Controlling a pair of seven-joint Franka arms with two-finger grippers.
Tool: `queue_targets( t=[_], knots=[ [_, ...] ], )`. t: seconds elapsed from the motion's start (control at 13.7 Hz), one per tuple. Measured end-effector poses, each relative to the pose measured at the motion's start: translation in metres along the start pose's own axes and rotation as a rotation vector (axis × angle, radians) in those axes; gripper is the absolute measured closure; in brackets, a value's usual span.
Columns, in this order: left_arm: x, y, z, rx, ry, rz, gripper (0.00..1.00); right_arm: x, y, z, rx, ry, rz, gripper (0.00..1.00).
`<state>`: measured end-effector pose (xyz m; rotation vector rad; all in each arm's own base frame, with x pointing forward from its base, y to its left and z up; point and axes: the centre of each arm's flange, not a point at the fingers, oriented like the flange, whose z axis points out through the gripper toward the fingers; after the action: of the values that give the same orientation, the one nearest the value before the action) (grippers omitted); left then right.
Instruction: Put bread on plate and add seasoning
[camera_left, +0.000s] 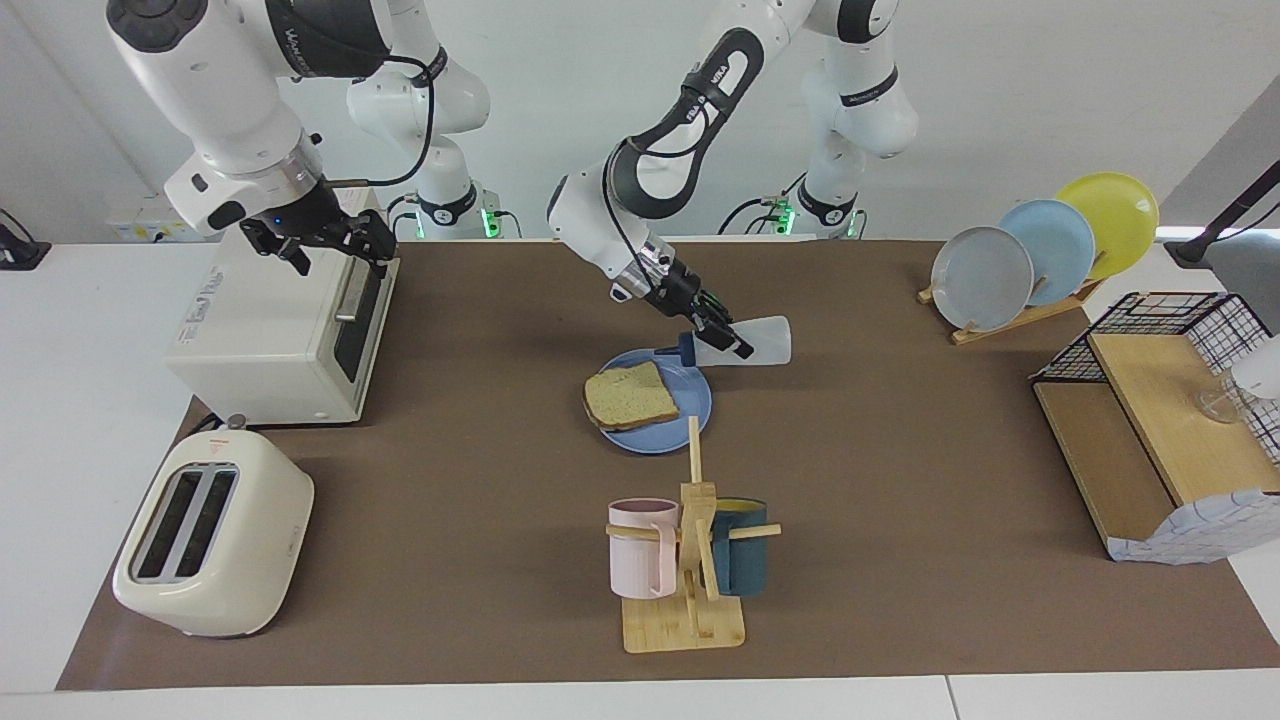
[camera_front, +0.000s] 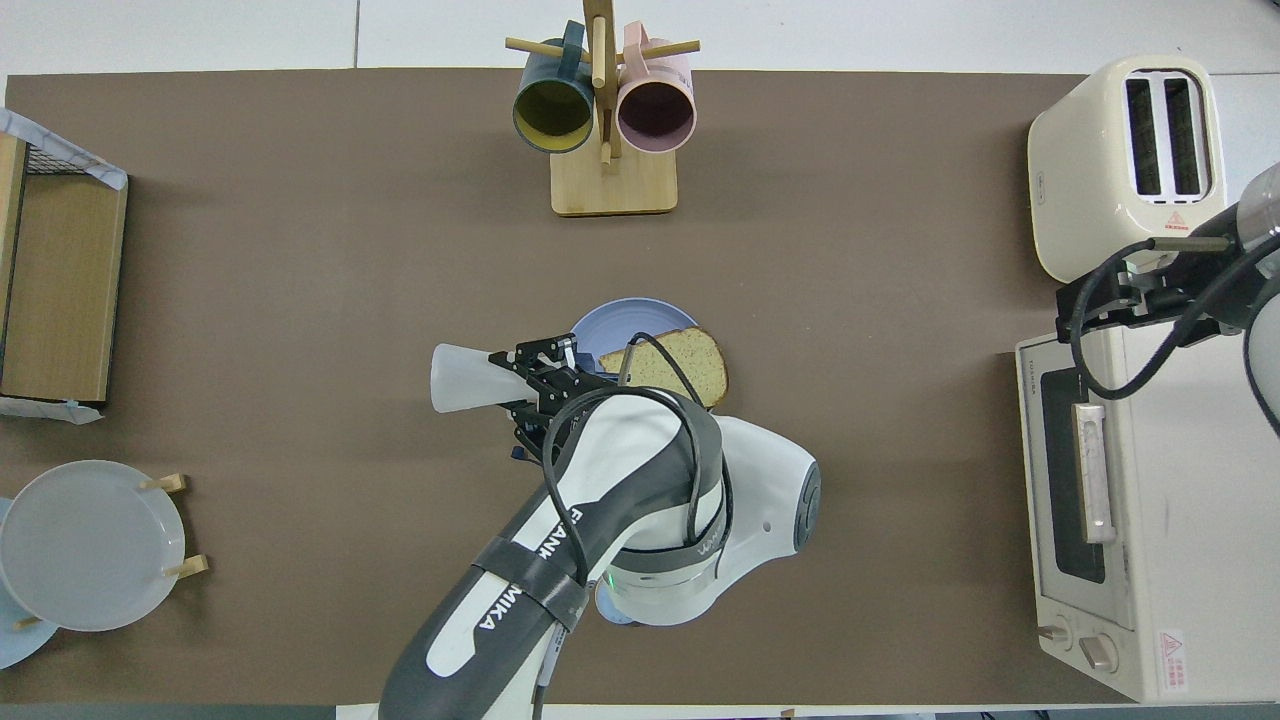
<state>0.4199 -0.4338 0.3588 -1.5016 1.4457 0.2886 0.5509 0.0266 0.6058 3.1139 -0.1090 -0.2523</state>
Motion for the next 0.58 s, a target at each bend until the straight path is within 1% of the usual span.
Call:
queue_targets(
  t=[0.15,0.22,0.36,0.51,0.58],
  knots=[
    [0.002,0.003,0.003,0.064,-0.043,0.033,0.59,0.0,0.0,0.0,0.0,0.0,0.0,0.0],
    [0.011,0.007,0.007,0.099,-0.067,0.055,0.59,0.0,0.0,0.0,0.0,0.0,0.0,0.0],
    [0.032,0.014,0.018,0.144,-0.112,0.089,0.59,0.0,0.0,0.0,0.0,0.0,0.0,0.0],
    [0.041,0.009,0.022,0.188,-0.136,0.091,0.59,0.0,0.0,0.0,0.0,0.0,0.0,0.0],
    [0.041,0.006,0.018,0.197,-0.132,0.086,0.59,0.0,0.0,0.0,0.0,0.0,0.0,0.0]
  ],
)
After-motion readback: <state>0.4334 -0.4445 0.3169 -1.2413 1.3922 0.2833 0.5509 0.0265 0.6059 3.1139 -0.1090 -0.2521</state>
